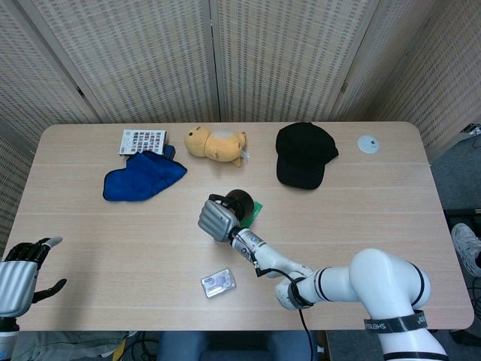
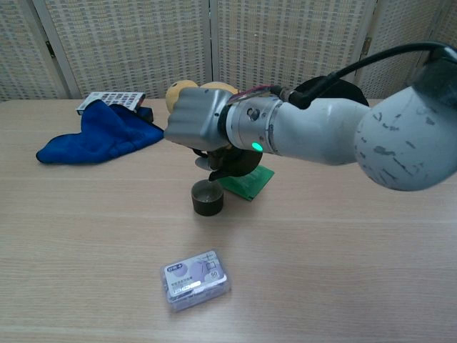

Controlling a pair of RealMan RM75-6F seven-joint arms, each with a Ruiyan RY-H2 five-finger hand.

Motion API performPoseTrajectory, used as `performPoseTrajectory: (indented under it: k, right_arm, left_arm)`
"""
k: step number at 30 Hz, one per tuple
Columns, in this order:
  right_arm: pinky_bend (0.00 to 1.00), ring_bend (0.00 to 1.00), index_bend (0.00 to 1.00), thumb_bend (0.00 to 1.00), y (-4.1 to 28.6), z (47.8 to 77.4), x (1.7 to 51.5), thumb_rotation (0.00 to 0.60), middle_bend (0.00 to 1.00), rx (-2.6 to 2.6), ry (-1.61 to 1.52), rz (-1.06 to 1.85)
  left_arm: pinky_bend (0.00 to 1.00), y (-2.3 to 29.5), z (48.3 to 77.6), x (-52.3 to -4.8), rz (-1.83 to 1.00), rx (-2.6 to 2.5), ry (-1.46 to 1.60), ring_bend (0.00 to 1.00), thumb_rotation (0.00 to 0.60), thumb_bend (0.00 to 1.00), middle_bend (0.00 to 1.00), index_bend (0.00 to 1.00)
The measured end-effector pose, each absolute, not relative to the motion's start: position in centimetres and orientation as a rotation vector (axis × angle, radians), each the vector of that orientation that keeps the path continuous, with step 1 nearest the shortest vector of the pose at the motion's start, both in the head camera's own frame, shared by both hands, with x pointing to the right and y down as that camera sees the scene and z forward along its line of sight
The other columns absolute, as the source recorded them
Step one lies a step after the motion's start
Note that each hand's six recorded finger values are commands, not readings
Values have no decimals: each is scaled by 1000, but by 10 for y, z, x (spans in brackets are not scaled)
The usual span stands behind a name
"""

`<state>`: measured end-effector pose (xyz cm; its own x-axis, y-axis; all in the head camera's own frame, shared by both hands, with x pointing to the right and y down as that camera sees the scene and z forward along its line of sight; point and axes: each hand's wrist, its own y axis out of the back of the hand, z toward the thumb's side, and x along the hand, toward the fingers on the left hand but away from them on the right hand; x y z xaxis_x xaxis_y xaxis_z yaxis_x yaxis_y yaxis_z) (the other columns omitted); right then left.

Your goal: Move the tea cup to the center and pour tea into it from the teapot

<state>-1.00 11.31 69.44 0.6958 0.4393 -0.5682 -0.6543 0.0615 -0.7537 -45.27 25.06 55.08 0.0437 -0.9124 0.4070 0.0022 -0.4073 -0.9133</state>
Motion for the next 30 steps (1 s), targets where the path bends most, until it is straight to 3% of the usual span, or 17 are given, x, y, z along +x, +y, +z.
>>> performPoseTrajectory:
  k: [18,30]
  right_arm:
    - [574,921,1000,511,96,686,6,409,978,-1558,50,936]
    - [574,914,1000,500,76,673,74,410,973,-1876,-164,1072]
  left_arm:
    - [215,245,553,-445,-1468,-1553,923,318,600,149,262,227]
    - [215,239,554,-433,-1450,-1574,899,318,600,149,262,227]
